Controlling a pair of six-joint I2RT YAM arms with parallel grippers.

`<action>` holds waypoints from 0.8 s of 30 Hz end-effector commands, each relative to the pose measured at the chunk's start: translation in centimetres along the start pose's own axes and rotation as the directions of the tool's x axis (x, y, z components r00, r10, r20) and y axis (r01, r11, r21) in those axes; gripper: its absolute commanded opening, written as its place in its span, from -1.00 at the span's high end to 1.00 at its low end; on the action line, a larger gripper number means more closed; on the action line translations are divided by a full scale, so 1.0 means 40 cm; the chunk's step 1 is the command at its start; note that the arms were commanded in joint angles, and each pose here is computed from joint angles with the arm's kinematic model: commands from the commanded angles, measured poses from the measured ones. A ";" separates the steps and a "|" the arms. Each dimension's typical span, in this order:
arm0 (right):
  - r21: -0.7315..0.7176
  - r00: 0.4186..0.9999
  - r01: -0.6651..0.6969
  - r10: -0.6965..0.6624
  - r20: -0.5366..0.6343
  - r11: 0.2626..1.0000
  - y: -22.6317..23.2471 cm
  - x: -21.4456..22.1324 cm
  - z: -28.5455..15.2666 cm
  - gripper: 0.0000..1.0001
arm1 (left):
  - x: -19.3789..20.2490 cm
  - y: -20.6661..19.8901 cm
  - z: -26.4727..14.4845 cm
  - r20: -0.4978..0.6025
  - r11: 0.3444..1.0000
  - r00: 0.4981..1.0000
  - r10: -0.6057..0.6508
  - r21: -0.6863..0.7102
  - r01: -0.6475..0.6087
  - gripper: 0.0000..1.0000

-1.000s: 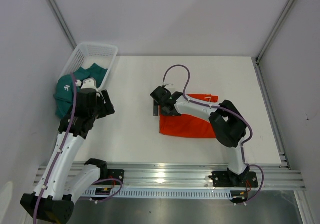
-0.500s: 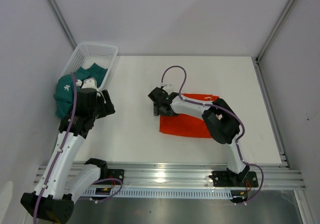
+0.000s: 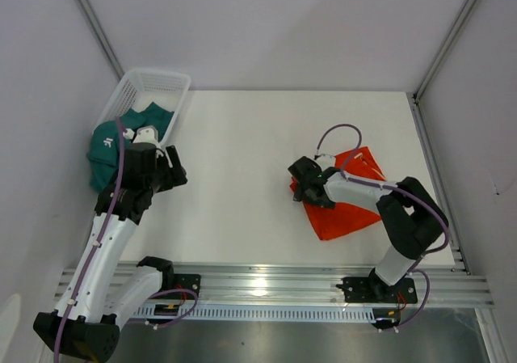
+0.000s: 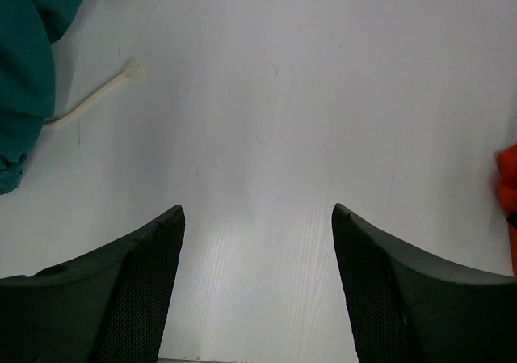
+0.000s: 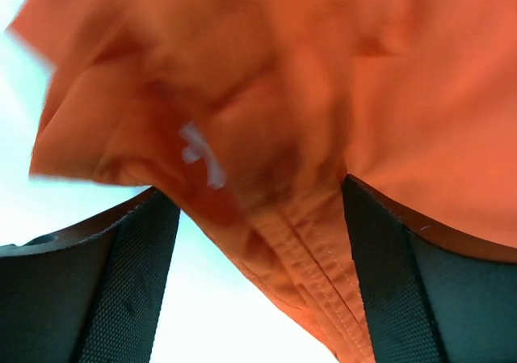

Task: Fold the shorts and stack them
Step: Neatly place the folded shorts to the corner

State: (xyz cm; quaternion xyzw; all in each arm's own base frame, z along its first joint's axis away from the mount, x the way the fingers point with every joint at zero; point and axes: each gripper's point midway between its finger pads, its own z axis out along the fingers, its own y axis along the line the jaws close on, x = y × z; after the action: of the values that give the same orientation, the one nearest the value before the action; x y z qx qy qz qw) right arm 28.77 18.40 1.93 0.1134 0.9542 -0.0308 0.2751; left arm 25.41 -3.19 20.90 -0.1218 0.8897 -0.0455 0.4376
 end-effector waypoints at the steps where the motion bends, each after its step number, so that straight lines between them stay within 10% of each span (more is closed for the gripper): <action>1: 0.055 0.994 -0.105 0.107 -0.031 0.993 -0.098 0.018 -0.009 -0.60 | -0.012 -0.012 0.000 0.025 0.999 1.000 0.019 0.034 -0.020 -0.52; 14: 0.053 0.988 -0.152 0.153 -0.012 0.987 -0.190 -0.011 -0.015 0.34 | -0.008 -0.010 0.001 0.022 0.999 1.000 0.018 0.033 -0.019 -0.52; 16: 0.079 0.984 -0.175 0.177 -0.016 0.981 -0.203 -0.003 -0.012 0.83 | -0.007 -0.012 0.003 0.018 0.999 1.000 0.020 0.034 -0.020 -0.52; 24: 0.161 0.926 -0.376 0.369 0.073 0.912 -0.272 -0.024 -0.027 1.00 | -0.006 -0.015 0.005 0.014 0.999 1.000 0.022 0.041 -0.022 -0.52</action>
State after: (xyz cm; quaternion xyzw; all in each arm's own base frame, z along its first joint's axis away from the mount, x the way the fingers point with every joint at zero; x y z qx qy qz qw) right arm 26.41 9.99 2.37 0.2559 0.9291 -0.0366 0.2644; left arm 25.50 -3.53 20.61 -0.1144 0.8907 -0.0527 0.4368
